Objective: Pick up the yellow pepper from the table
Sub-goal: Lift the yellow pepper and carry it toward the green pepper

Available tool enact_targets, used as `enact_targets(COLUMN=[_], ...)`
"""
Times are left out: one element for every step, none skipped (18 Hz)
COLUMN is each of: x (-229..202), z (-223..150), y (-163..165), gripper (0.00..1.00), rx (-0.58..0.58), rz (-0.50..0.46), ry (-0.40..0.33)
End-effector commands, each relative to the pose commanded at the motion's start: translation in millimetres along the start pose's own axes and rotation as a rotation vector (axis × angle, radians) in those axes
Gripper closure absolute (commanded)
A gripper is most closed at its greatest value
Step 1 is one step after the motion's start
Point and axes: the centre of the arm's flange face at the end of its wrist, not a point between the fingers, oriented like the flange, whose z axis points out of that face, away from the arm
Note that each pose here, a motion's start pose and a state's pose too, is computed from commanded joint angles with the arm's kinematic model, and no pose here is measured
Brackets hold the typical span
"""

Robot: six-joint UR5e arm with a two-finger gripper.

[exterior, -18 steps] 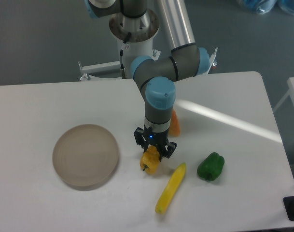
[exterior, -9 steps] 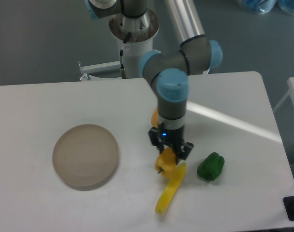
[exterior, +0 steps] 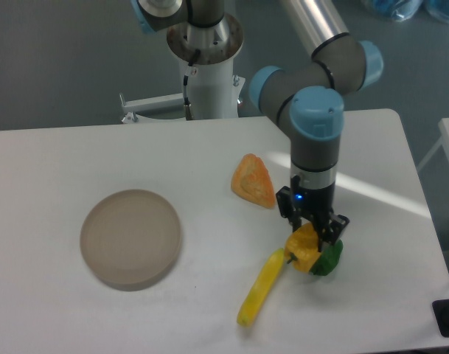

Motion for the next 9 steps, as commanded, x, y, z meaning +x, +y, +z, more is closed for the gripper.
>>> enact_targets(x=[-1,-2,-3,-4,-5,-6,-6,-6,-7], z=[-2,-3,-3,-2,-2,-4,-3,-4,-4], y=[2,4,6,6,8,9,11,12,13], gripper=[0.52,0.52,0.52,0.52,0.52,0.52,0.52,0.52,0.52], rx=[0.0,-0.001,-0.001,-0.001,-0.002,-0.003,-0.004,-0.004,-0.004], rz=[-0.003,-0.006,-0.008,-0.008,-0.011,-0.012,-0.016,-0.017,-0.018], ry=[-0.002,-0.004,-0.006,-0.006,-0.006,-0.008,-0.007,-0.009,-0.011])
